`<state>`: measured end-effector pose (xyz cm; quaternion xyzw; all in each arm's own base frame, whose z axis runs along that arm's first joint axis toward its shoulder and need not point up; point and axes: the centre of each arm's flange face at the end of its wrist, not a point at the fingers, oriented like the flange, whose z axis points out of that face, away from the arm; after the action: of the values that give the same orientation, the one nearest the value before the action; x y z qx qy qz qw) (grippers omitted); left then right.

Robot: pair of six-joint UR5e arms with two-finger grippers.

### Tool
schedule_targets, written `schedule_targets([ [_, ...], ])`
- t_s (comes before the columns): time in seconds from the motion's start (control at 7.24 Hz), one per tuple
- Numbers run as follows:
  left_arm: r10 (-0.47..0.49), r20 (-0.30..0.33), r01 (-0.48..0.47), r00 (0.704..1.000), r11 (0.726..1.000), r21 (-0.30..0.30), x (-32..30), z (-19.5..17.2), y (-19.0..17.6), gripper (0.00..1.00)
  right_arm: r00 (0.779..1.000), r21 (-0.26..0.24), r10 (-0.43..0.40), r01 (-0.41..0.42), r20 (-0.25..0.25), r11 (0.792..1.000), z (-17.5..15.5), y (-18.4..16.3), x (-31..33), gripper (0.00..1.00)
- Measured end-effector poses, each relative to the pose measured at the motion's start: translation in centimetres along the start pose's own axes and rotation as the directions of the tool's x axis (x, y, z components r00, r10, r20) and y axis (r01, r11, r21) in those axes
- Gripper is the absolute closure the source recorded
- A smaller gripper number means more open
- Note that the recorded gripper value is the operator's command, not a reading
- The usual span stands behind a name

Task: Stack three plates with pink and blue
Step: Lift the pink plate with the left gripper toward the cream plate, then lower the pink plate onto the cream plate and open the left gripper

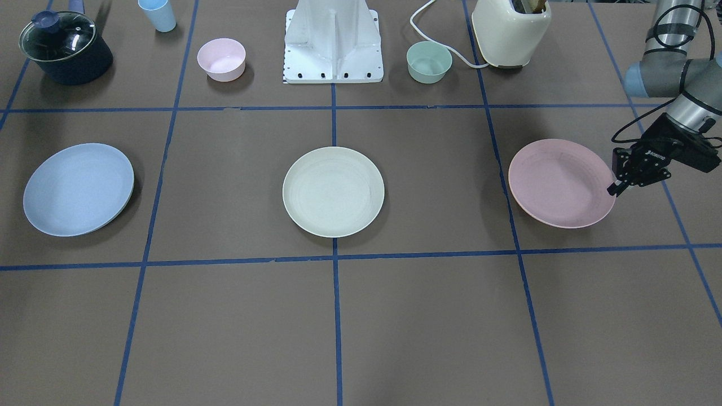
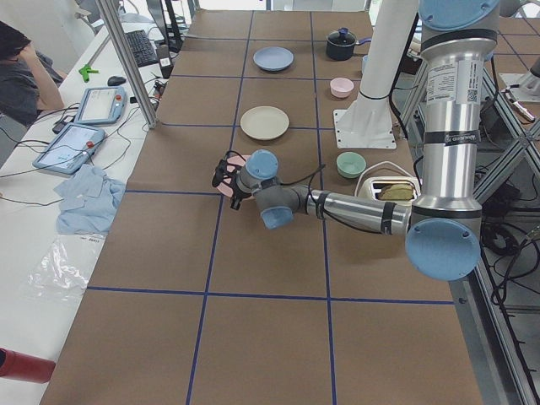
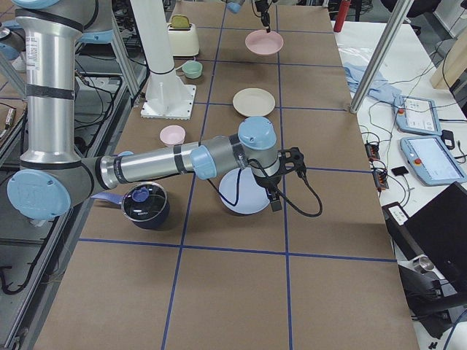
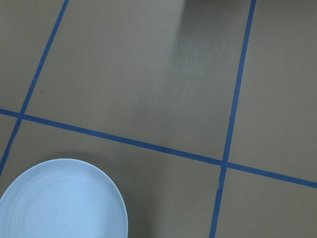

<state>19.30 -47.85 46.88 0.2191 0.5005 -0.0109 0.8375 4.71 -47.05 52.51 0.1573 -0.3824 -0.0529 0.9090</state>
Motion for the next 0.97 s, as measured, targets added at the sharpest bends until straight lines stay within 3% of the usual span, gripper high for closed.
schedule_targets([
  [0.14, -0.041, -0.007, 0.041, 0.999, 0.999, -0.005, 5.5, 0.1, -1.7, 1.0, 1.0, -0.003, 0.003, -0.003, 0.0, 1.0, 0.1, 0.2, 0.1, 0.0],
  [0.41, -0.131, -0.03, 0.13, 0.991, 0.991, -0.042, 18.0, 4.3, -1.7, 1.0, 1.0, -0.006, 0.005, -0.005, 0.002, 1.0, 0.1, 0.6, 0.1, 0.0],
  [0.69, -0.21, -0.031, 0.207, 0.977, 0.975, -0.079, 28.8, 8.7, 1.8, 1.0, 1.0, -0.007, 0.007, -0.006, 0.003, 1.0, 0.1, 0.7, 0.1, 0.0],
  [0.97, -0.254, -0.027, 0.251, 0.967, 0.964, -0.087, 33.4, 11.0, 4.6, 1.0, 1.0, -0.007, 0.007, -0.007, 0.004, 1.0, 0.1, 0.7, 0.1, 0.0],
])
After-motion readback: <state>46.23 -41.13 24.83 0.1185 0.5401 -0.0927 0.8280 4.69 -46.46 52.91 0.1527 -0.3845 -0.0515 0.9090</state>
